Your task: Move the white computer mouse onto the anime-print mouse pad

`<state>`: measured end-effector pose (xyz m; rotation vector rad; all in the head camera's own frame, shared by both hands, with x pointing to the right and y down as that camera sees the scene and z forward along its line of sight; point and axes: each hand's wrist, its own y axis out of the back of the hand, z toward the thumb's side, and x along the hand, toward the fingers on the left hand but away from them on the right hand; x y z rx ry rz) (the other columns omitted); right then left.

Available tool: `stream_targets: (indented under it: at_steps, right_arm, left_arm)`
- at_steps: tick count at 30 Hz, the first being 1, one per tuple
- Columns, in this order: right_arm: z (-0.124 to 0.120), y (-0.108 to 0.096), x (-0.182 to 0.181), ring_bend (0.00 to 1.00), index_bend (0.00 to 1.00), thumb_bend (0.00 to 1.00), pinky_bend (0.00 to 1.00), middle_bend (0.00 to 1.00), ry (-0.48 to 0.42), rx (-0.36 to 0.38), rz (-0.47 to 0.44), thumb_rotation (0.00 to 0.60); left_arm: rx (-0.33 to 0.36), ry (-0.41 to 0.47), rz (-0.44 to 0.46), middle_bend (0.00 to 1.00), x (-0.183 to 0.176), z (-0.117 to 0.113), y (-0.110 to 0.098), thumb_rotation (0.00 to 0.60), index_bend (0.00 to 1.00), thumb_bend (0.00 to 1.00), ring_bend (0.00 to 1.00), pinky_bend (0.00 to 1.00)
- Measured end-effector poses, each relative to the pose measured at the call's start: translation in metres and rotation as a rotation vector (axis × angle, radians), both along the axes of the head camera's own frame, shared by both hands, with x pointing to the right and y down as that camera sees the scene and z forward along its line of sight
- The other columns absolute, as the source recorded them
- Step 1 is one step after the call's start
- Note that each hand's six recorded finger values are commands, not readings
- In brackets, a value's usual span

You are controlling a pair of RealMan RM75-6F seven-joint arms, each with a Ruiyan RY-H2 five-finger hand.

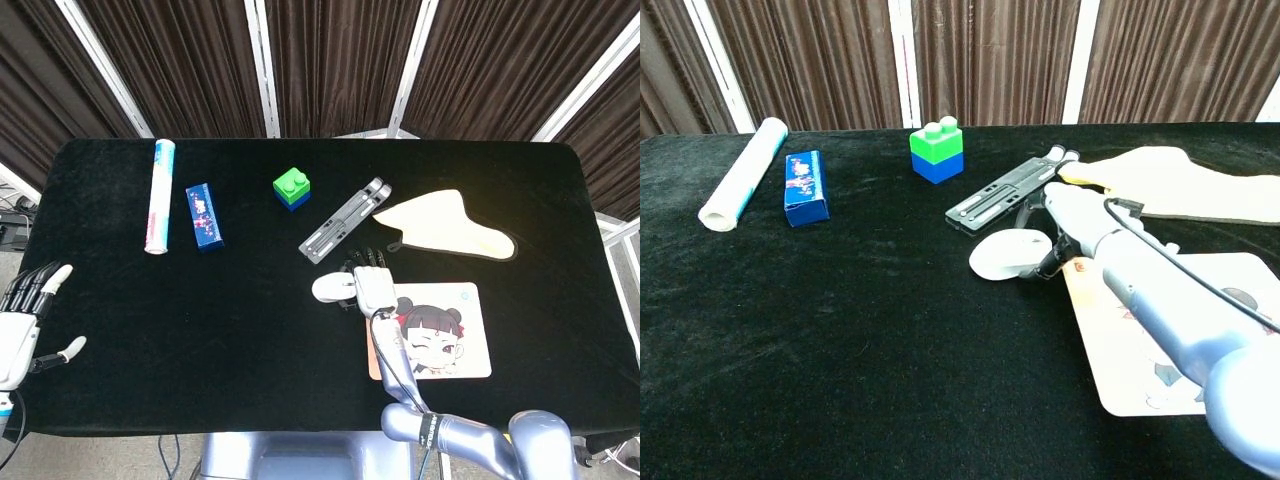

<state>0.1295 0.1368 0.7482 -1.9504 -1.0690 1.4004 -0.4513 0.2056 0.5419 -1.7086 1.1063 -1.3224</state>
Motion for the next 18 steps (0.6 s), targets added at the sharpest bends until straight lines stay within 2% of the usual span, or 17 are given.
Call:
stream_targets:
  at_steps: [10, 18]
  right_arm:
    - [-0.016, -0.012, 0.021, 0.00, 0.56, 0.28, 0.00, 0.18, 0.019, 0.024, -0.011, 0.600]
    - [-0.026, -0.010, 0.044, 0.00, 0.56, 0.28, 0.00, 0.18, 0.033, -0.005, -0.040, 0.600]
  left_arm:
    - [-0.002, -0.002, 0.002, 0.00, 0.001, 0.001, 0.000, 0.600, 0.00, 0.23, 0.00, 0.00]
    - [-0.004, -0.005, 0.009, 0.00, 0.002, 0.001, 0.001, 0.600, 0.00, 0.23, 0.00, 0.00]
